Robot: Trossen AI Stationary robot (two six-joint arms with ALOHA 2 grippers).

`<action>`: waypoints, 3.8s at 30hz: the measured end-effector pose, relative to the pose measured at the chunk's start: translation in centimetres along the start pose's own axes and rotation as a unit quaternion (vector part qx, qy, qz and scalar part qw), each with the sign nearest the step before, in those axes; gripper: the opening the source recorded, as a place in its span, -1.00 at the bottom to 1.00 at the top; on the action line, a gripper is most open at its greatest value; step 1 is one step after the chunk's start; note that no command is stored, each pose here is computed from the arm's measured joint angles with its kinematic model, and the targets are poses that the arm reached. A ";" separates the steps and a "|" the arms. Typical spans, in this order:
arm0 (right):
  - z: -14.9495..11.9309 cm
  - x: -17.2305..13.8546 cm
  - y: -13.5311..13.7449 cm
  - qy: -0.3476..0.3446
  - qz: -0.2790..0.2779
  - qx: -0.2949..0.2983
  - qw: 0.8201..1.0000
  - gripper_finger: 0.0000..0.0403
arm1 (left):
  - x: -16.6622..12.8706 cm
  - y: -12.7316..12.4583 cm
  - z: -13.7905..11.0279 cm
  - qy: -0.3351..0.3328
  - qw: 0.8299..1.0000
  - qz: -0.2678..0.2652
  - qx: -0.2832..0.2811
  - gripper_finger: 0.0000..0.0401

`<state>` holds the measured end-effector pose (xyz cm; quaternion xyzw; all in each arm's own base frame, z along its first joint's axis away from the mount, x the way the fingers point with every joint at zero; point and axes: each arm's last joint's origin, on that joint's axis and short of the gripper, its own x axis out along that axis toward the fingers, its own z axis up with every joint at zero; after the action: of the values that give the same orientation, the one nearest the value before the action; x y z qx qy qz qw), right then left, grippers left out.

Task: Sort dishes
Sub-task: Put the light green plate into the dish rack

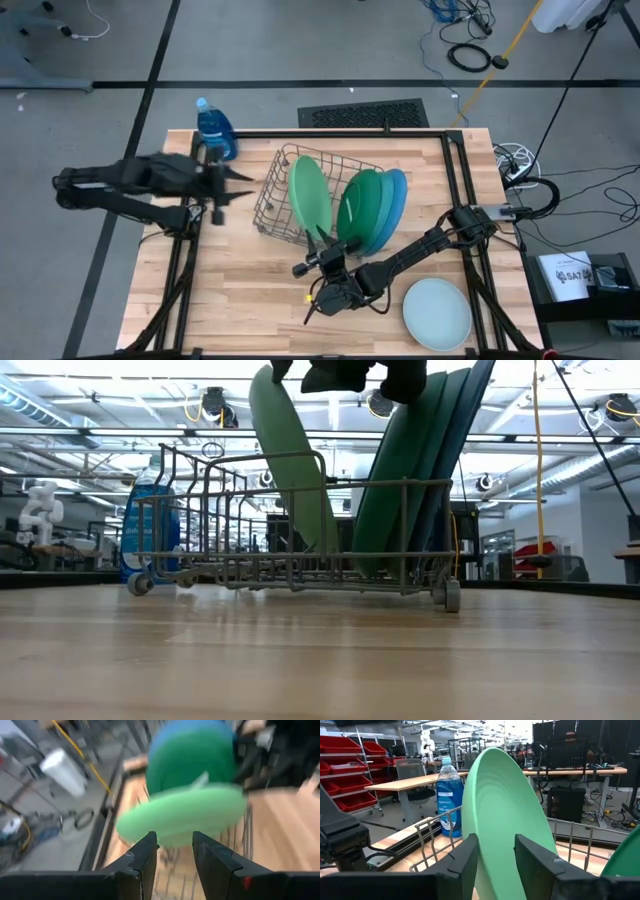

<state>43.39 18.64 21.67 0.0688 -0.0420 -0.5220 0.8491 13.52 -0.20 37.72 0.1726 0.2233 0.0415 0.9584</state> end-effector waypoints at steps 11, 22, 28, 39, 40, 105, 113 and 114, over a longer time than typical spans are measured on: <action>0.0 0.1 0.0 0.000 -0.001 0.008 1.000 -0.41 | 9.4 -1.9 -2.0 0.156 0.984 -0.031 0.078 -0.37; 0.6 -0.5 0.3 0.000 0.004 -0.065 0.998 -0.34 | 15.3 -1.6 -2.1 0.145 0.977 -0.019 0.156 -0.37; 1.1 -0.6 0.4 0.000 0.004 -0.084 0.996 -0.33 | 16.8 -2.0 -1.5 0.091 0.975 -0.044 0.197 -0.37; 1.2 0.0 0.5 0.000 0.001 -0.088 0.996 -0.33 | 18.2 -2.6 -1.6 0.062 0.967 -0.085 0.230 -0.37; 1.2 0.0 0.4 0.000 -0.001 -0.090 0.996 -0.33 | 18.3 -2.7 -1.6 0.058 0.966 -0.087 0.237 -0.37; -1.5 -1.9 -0.8 0.016 0.040 -0.093 0.995 -0.15 | 16.9 -5.5 1.1 -0.010 0.955 -0.110 0.275 -0.37; -1.4 -1.9 -0.7 0.016 0.040 -0.077 0.996 0.00 | 18.5 -6.2 0.3 0.014 0.952 -0.126 0.279 -0.37; -1.4 -1.9 -0.7 0.016 0.040 -0.074 0.996 0.03 | 18.7 -6.3 0.1 0.017 0.951 -0.128 0.279 -0.37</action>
<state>42.13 20.15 20.21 0.0126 0.0074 -0.4880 0.8727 30.36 -3.25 27.90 0.4027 0.2627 -0.1427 0.8652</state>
